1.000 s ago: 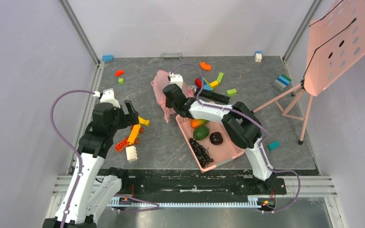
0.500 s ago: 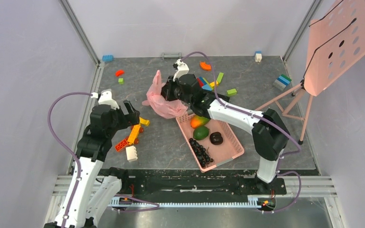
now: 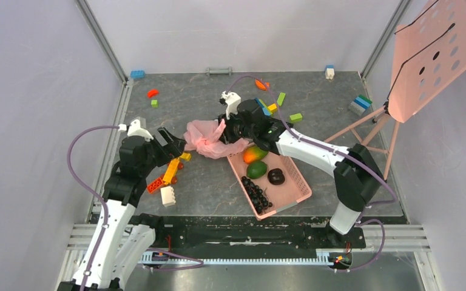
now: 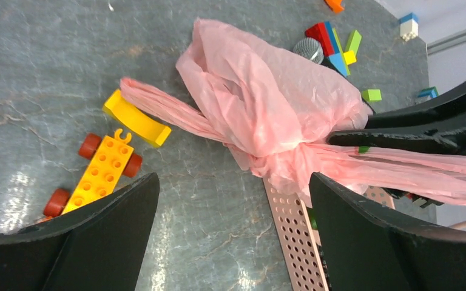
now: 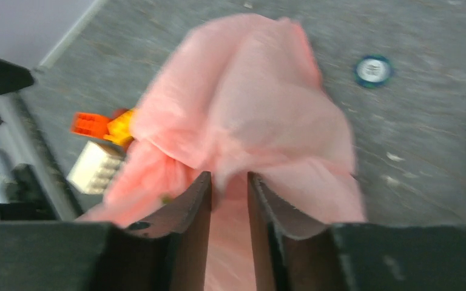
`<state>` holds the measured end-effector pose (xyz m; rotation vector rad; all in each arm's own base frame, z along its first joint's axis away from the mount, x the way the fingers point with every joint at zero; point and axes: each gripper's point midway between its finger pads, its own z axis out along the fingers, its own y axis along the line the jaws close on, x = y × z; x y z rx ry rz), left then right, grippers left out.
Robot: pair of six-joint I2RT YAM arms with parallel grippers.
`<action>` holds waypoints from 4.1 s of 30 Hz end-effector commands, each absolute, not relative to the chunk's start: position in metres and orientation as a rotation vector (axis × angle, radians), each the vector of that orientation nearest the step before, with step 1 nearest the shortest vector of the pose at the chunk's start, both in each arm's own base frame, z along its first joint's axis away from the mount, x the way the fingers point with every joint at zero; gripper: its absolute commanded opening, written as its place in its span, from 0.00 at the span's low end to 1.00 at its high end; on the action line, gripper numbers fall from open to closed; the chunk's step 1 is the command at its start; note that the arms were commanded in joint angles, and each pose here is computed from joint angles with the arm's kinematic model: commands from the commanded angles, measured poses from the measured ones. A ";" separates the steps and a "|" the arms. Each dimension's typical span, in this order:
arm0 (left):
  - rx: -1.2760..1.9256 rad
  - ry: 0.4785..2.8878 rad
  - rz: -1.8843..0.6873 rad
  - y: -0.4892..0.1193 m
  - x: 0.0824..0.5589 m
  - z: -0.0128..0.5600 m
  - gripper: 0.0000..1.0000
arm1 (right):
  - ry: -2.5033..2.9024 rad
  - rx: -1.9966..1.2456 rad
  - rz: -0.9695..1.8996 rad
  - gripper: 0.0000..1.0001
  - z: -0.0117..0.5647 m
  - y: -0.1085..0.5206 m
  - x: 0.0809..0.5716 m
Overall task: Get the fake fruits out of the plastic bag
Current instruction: Move the plastic bag to the center of the board, then untie the plastic bag at the center of the board.
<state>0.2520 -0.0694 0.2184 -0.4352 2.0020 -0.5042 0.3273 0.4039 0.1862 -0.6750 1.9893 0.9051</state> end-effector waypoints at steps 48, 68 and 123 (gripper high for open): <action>-0.822 1.992 -0.751 -0.094 0.288 0.102 0.79 | 1.855 -0.330 0.481 0.81 0.238 0.244 0.292; -0.764 1.950 -0.823 -0.105 0.309 0.146 0.02 | 1.701 -0.560 0.496 0.80 0.265 0.239 0.267; -0.769 1.969 -1.079 -0.141 0.247 0.245 0.02 | 1.390 -0.817 0.464 0.17 0.257 0.418 0.200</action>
